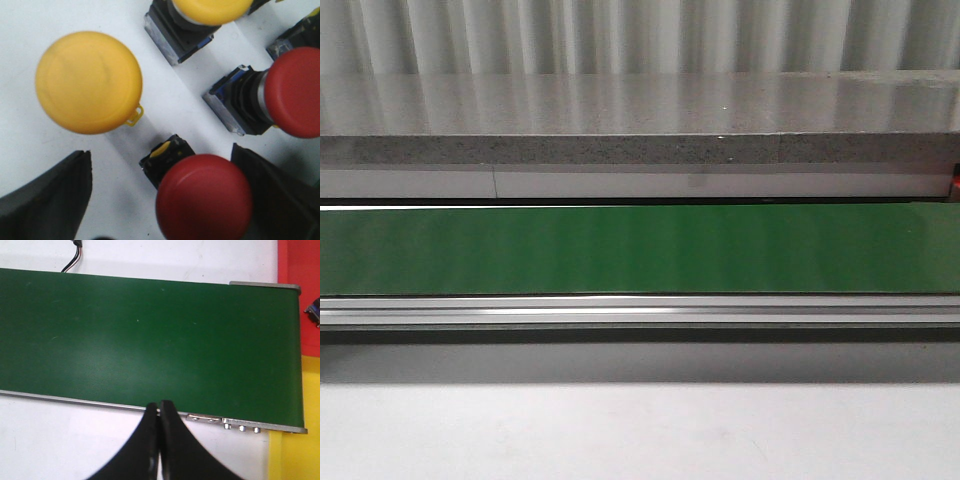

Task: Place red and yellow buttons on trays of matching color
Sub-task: 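Grasp the red push-button with the left gripper and carry it over the belt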

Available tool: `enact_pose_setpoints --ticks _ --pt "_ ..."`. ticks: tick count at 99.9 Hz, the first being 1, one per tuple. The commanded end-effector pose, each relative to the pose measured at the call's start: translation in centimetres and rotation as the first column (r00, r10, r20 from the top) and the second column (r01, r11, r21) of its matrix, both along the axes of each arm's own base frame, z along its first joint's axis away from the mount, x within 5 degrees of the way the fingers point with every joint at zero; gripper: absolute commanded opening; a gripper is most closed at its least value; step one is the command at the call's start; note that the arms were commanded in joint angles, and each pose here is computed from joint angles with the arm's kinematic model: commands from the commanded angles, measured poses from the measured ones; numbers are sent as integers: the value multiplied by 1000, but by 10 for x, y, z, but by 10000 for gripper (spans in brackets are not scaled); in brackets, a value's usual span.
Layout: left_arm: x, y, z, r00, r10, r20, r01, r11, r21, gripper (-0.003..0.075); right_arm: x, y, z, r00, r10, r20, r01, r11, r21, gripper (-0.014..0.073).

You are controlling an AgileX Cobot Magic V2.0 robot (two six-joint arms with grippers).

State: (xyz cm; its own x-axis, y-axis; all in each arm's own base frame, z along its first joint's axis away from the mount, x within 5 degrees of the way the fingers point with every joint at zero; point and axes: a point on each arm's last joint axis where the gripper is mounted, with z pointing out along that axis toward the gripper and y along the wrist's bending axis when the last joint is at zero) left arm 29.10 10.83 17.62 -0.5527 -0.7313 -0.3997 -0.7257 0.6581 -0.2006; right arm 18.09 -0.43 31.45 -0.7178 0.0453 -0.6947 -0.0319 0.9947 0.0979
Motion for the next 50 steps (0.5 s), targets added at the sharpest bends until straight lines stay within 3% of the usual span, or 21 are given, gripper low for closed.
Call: enact_pose_setpoints --ticks 1,30,50 --pt "7 1 19 995 -3 98 1 1000 28 481 1 0 13 997 -4 82 5 1000 -5 -67" --pt "6 -6 35 989 -21 146 15 999 40 0 1 0 13 997 -4 82 5 1000 -5 -67" --pt "2 -22 58 977 -97 192 82 993 80 -20 1 0 13 997 -4 82 5 1000 -5 -67"
